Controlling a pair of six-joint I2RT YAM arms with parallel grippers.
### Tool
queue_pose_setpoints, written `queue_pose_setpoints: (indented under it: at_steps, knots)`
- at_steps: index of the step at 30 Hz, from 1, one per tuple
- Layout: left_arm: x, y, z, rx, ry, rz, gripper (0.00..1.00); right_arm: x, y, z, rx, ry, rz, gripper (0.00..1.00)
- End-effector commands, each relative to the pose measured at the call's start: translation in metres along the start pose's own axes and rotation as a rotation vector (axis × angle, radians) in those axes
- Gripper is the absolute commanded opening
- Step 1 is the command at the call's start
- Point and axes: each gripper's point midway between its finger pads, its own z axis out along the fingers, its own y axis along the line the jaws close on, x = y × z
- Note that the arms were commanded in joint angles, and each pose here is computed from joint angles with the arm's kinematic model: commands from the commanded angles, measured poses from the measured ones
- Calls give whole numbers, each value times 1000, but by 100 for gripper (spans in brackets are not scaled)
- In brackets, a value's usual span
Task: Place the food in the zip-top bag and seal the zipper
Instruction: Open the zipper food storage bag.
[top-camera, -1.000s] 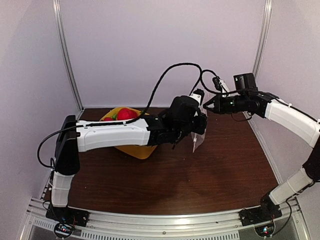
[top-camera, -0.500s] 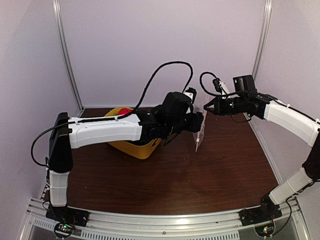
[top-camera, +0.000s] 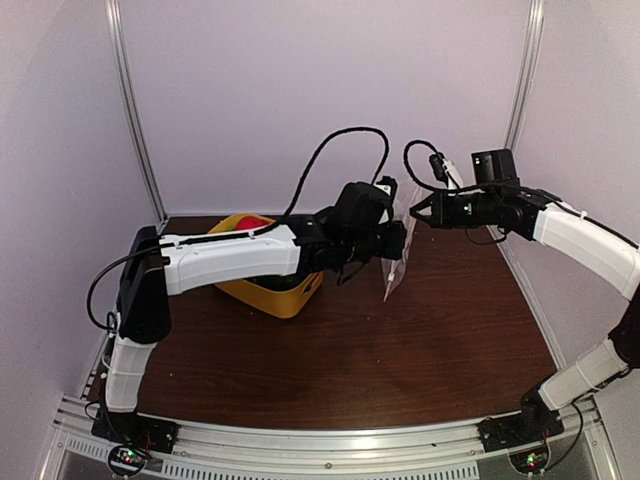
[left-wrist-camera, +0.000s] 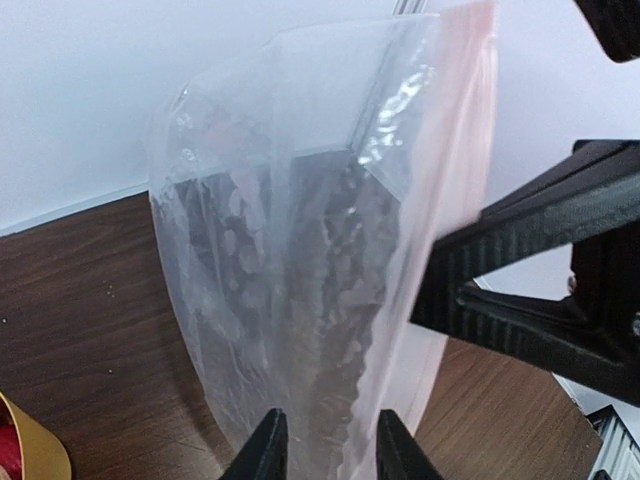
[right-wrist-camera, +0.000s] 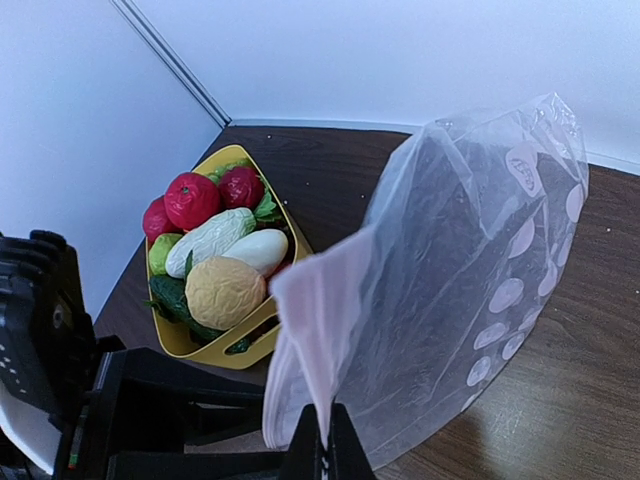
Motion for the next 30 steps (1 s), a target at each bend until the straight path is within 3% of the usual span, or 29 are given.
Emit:
queue_pose_setpoints:
  at_steps: [1,12,19,23,27,28,30]
  knots:
    - [1,13,12,-21,15,-38,26,-4,7,-9,-16,-29,-12,0]
    - [0,59,1,-240,-6,-65,0,13,-24,-18,158,38,-67,0]
    - [-3,70,-5,-297,-42,-96,0,18,-38,-31,252,77,-108,0]
    - [-5,65,-5,-259,-54,-94,0,11,-39,-39,263,71,-127,0]
    - [-16,30,0,-60,-84,-5,0,16,-27,-32,179,106,-137,0]
    - [-20,19,0,-9,-92,33,0,16,-24,-31,161,110,-139,2]
    - [-23,6,0,54,-89,75,0,15,-20,-27,134,118,-139,15]
